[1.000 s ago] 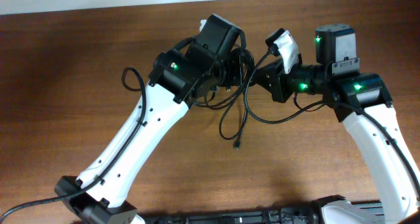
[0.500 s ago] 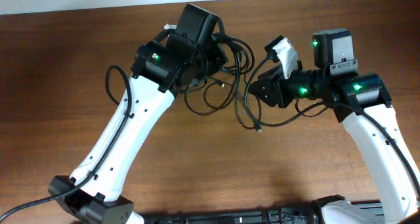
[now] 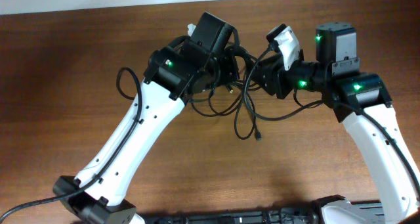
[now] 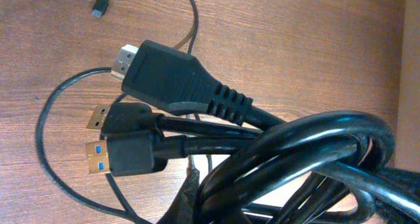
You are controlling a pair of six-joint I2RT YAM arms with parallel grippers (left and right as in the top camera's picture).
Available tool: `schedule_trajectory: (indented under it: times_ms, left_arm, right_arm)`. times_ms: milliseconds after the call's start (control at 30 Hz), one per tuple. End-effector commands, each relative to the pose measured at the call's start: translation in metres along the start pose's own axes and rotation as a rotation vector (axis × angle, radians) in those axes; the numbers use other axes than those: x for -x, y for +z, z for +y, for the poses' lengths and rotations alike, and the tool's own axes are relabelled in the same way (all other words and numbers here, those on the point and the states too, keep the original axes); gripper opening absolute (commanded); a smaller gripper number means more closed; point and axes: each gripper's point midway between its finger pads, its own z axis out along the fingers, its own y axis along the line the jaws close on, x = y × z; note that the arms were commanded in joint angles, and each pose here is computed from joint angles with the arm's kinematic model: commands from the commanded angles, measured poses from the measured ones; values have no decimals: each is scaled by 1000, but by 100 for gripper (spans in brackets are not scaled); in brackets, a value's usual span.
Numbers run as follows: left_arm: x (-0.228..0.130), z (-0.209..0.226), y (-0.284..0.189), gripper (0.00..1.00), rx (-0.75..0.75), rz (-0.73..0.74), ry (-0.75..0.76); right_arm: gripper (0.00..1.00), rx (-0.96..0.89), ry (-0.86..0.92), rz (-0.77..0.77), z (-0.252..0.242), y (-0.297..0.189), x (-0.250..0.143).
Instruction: Untangle cables
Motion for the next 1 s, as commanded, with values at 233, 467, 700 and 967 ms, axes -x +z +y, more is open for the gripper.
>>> schedule_trajectory:
  times_ms: [233,467,700,967]
  left_arm:
    - [8,-5,-12,0,-19,-41,-62]
    - [32,22,-14,0,40,-123,-328]
    - [65,63,-21,0,65,-165,-474]
    - [37,46,-16,0,68,-75,-279]
  right_arm:
    - [4,29,39,42,9,-3,-11]
    - [4,44,110,126,14,-5,-32]
    - [4,43,107,121,14,-5,-31]
    - [86,-46,0,7,-5,-3,0]
